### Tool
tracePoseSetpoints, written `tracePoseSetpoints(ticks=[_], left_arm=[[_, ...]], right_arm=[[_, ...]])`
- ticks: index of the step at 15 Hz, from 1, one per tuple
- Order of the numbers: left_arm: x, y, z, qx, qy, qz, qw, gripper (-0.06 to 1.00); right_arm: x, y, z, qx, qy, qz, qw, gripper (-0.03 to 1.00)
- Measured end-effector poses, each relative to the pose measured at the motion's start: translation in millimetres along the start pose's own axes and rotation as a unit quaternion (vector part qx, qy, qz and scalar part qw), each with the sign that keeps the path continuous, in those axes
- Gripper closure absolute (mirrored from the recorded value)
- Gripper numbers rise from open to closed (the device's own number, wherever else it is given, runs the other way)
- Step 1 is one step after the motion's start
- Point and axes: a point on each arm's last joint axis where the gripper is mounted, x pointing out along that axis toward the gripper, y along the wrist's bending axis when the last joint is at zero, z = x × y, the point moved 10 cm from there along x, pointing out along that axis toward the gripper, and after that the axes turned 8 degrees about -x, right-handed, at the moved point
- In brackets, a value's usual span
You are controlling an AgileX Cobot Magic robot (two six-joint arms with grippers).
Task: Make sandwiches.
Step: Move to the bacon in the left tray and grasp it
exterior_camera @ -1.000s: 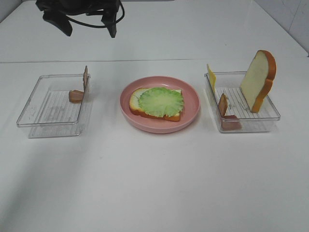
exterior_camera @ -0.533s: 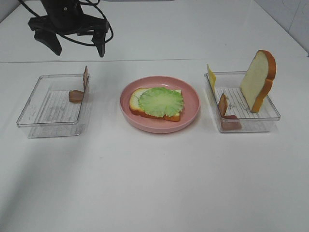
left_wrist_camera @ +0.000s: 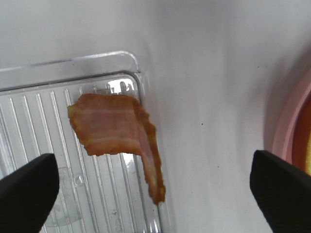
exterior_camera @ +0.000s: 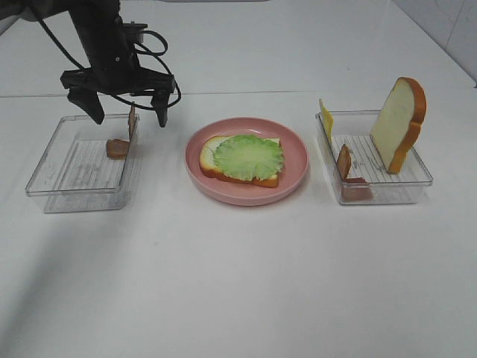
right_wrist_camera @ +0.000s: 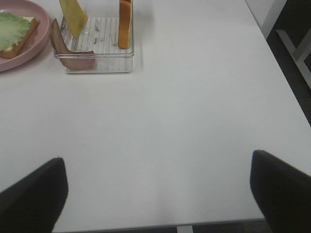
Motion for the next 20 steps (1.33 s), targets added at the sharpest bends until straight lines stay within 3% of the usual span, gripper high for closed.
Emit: tracePoseSetpoints(ticks=[6, 9, 13, 14, 16, 17, 20], left_arm=[[8.2, -0.8, 1.8, -0.042, -0.004, -0.002, 0.999, -0.02], [8.2, -1.0, 2.2, -0.071, -0.005, -0.002, 0.997, 0.11], [8.0, 5.2, 4.9, -0.093, -0.013, 0.013, 0.995, 0.47], [7.8, 9.1, 6.5, -0.096, -0.019, 0.023, 0.995, 0.74], [7.8, 9.2, 6.9, -0.097, -0.02, 0.023, 0.995, 0.89], [7.8, 8.9, 7.5, -0.097, -0.021, 0.022, 0.995, 0.94], [6.2, 8.8, 7.8, -0.097, -0.022, 0.022, 0.995, 0.94]], right_arm=[[0.0, 0.0, 0.0, 0.0, 0.0, 0.0, 1.0, -0.02], [0.0, 0.0, 0.0, 0.0, 0.0, 0.0, 1.0, -0.02], [0.0, 0.0, 0.0, 0.0, 0.0, 0.0, 1.0, -0.02], [0.0, 0.0, 0.0, 0.0, 0.0, 0.0, 1.0, -0.02], [0.0, 0.0, 0.0, 0.0, 0.0, 0.0, 1.0, -0.02], [0.0, 0.0, 0.0, 0.0, 0.0, 0.0, 1.0, -0.02], [0.0, 0.0, 0.0, 0.0, 0.0, 0.0, 1.0, -0.02]])
